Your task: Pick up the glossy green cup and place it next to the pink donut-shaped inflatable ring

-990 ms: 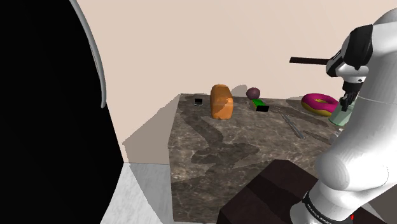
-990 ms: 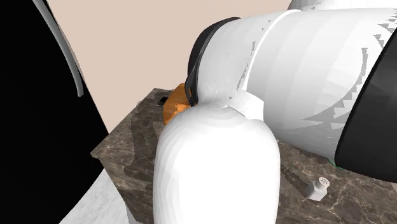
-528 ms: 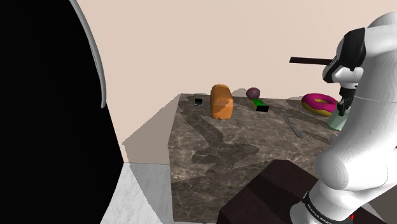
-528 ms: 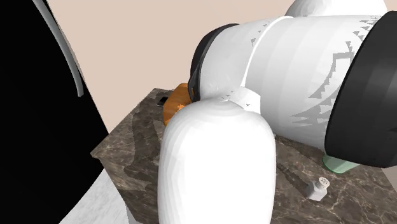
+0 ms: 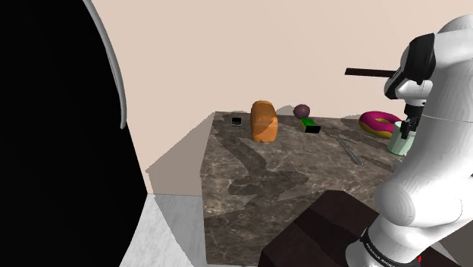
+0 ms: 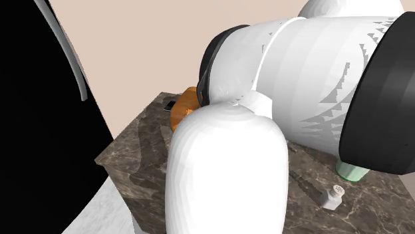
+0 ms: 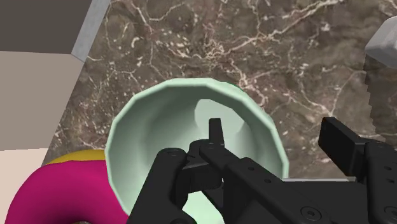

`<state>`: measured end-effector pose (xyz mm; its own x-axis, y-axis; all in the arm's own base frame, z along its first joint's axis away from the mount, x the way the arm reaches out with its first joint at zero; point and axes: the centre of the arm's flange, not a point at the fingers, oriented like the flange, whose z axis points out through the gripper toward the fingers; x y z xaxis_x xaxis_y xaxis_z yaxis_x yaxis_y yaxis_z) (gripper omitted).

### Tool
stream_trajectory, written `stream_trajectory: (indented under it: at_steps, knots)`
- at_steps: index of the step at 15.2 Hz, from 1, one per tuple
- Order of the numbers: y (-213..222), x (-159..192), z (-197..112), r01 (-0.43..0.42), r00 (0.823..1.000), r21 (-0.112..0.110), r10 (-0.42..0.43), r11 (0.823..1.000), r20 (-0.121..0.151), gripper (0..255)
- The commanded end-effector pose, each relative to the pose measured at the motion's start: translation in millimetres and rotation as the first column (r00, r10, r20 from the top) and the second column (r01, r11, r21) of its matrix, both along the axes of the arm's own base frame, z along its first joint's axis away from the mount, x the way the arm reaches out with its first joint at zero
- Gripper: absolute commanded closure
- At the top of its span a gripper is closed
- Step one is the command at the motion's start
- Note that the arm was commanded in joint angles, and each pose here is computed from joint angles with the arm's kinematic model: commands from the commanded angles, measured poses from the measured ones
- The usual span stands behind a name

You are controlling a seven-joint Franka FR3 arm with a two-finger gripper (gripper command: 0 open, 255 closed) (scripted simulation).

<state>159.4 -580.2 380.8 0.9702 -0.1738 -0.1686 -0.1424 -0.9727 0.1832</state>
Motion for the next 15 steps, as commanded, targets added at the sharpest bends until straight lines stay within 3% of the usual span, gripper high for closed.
stream_trajectory:
  at_steps: [1, 4, 8, 15]
  knots:
    - [-0.1, 0.0, 0.1, 0.000, 1.000, 0.000, 0.000, 1.000, 0.000, 0]
    - [0.0, 0.0, 0.0, 0.000, 1.000, 0.000, 0.000, 1.000, 0.000, 0]
    - [7.7, 9.8, 48.4, 0.000, 1.000, 0.000, 0.000, 1.000, 0.000, 0]
    - [7.7, 9.8, 48.4, 0.000, 1.000, 0.000, 0.000, 1.000, 0.000, 0]
